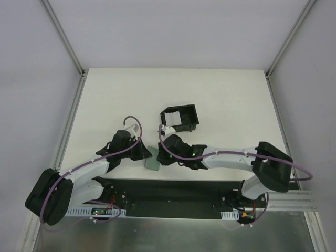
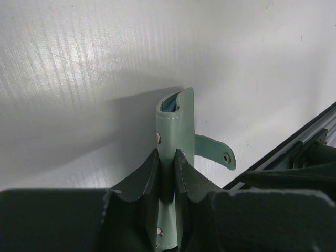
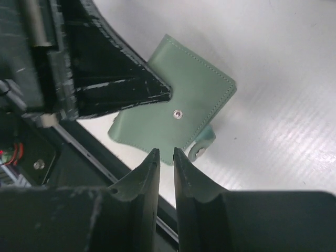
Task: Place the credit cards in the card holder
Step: Open the card holder at the corner of the board, then pick up the credit card from the storage box, then open the card holder at the corner of the board.
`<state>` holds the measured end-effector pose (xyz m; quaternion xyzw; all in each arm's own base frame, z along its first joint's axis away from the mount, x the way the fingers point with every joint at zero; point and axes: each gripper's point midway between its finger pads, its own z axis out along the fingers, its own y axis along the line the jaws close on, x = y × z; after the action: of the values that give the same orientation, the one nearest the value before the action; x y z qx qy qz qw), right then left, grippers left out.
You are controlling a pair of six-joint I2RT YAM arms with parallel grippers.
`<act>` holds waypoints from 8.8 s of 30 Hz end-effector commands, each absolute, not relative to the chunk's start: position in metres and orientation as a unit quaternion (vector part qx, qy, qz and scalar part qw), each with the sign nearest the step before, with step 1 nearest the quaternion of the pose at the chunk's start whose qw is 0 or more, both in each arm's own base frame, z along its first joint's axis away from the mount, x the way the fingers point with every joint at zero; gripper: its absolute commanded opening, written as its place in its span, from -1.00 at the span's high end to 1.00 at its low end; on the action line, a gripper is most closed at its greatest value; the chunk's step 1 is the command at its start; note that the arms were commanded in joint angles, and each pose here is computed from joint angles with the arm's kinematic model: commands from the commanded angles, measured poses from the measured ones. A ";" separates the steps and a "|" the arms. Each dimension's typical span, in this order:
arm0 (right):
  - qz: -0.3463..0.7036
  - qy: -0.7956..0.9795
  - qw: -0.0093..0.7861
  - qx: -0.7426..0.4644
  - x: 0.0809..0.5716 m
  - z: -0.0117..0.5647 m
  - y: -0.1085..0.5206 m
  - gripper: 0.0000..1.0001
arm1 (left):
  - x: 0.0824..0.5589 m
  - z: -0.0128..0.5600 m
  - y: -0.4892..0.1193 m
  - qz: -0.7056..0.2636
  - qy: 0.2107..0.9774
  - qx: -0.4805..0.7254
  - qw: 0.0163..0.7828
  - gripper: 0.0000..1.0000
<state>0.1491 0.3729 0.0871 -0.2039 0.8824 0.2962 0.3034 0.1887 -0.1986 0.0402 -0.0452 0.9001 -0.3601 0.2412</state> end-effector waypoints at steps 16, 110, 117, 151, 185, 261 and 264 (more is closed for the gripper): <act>0.170 0.940 0.260 -0.138 0.168 0.004 0.324 0.67 | 0.177 0.033 -0.198 -0.361 0.903 -0.031 0.232 0.75; 0.295 0.937 0.182 -0.039 0.385 0.097 0.324 -0.60 | 0.336 0.039 -0.258 -0.428 0.886 -0.069 0.162 0.11; 0.298 0.935 0.186 -0.044 0.382 0.103 0.322 -0.43 | 0.335 0.041 -0.259 -0.428 0.886 -0.066 0.164 0.14; 0.278 0.934 0.216 -0.053 0.391 0.119 0.300 0.55 | 0.333 0.043 -0.259 -0.429 0.887 -0.061 0.160 0.17; 0.174 0.911 0.350 -0.128 0.346 0.209 0.229 0.99 | 0.304 0.066 -0.222 -0.365 0.902 -0.059 0.223 -0.43; 0.291 0.937 0.186 -0.054 0.179 0.068 0.336 0.99 | 0.168 0.033 -0.194 -0.293 0.946 0.013 0.134 1.00; 0.293 0.937 0.184 -0.055 0.179 0.068 0.337 0.99 | 0.159 0.029 -0.203 -0.297 0.948 0.014 0.116 1.00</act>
<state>0.1752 0.3212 0.0542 -0.0575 0.9452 0.2659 0.1808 0.1685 -0.1878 0.0281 0.0086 0.9502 -0.2786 0.1395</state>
